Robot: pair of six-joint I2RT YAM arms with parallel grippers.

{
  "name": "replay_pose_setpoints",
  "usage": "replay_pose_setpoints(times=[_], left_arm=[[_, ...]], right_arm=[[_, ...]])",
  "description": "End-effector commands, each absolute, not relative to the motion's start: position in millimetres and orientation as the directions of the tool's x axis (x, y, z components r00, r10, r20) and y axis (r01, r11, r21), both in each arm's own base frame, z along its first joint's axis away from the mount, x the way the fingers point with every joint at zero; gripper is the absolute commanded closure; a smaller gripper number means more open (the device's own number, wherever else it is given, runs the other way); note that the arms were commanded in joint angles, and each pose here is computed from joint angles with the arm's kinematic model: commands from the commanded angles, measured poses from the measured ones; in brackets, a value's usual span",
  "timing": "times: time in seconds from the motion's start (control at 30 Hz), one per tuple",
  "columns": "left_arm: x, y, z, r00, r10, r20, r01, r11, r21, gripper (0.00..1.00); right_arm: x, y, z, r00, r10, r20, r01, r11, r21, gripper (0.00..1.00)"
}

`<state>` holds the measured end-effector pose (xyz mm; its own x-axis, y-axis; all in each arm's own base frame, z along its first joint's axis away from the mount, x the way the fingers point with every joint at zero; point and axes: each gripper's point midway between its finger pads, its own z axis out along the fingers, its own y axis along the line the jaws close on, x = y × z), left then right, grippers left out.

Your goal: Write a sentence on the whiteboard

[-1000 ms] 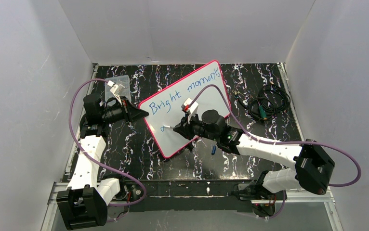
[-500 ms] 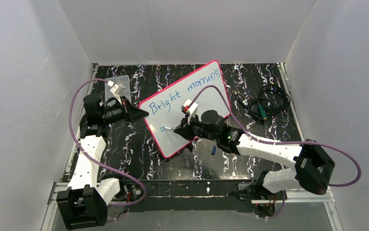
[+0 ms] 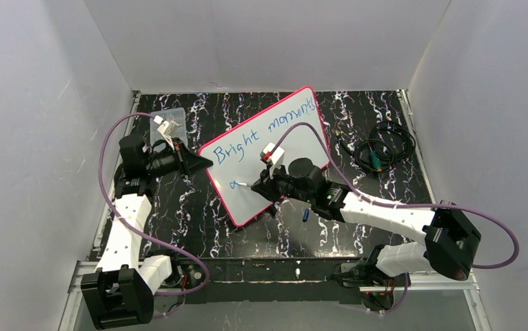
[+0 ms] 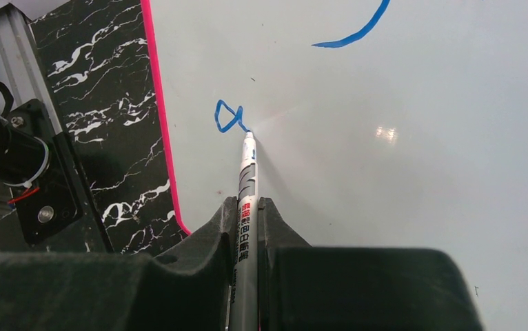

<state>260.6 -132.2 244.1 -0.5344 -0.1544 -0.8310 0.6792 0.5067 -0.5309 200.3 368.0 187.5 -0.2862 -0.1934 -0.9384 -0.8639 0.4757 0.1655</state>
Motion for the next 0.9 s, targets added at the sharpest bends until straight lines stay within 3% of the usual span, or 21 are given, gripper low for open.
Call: replay_pose_setpoints(times=[0.0, 0.23, 0.87], left_arm=[[256, -134, 261, -0.454, -0.137, -0.881, 0.744, 0.486, -0.459, 1.0], [256, -134, 261, -0.454, -0.138, -0.88, 0.744, 0.484, -0.46, 1.0], [255, -135, 263, -0.454, -0.139, -0.88, 0.748, 0.476, -0.462, 1.0]], right_arm=[[203, 365, 212, -0.233, -0.149, -0.961, -0.864, 0.485, 0.135, 0.99], [204, 367, 241, -0.203, -0.062, -0.977, -0.867, 0.475, 0.15, 0.99], [217, 373, 225, -0.19, -0.09, -0.978, -0.851, 0.511, 0.118, 0.99]])
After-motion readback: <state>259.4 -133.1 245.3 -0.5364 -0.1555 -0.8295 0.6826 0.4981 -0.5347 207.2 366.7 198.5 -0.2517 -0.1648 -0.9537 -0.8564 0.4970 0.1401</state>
